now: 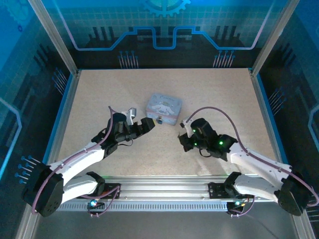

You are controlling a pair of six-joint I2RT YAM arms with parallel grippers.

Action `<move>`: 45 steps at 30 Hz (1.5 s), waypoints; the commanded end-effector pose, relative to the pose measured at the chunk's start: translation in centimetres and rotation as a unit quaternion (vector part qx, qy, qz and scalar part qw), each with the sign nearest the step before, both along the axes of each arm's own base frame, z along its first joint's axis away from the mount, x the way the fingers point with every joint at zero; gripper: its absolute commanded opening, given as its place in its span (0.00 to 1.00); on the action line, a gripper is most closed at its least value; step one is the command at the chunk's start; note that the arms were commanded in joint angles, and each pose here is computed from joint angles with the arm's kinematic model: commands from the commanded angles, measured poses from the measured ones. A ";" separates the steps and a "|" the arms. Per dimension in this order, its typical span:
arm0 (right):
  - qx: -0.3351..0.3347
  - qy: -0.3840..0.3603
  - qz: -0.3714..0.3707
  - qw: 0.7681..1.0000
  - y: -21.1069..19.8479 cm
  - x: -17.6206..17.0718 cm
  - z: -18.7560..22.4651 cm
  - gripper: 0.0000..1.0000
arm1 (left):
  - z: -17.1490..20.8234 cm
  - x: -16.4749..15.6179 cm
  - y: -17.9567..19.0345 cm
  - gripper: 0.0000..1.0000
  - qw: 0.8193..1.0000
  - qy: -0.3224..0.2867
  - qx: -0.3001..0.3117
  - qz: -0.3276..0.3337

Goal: Unlock a padlock with a key

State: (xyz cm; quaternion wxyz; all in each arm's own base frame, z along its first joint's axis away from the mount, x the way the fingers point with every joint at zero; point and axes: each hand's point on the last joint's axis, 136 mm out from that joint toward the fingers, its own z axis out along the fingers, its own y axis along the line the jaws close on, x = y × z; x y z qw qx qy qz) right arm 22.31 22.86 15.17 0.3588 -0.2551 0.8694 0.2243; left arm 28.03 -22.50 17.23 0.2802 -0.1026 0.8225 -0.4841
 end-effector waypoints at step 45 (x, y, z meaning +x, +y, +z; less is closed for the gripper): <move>0.092 -0.080 0.219 0.968 5.9 -2.5 8.0 0.04 | 7.2 -4.2 -6.9 0.02 0.971 -0.128 -0.081 -0.184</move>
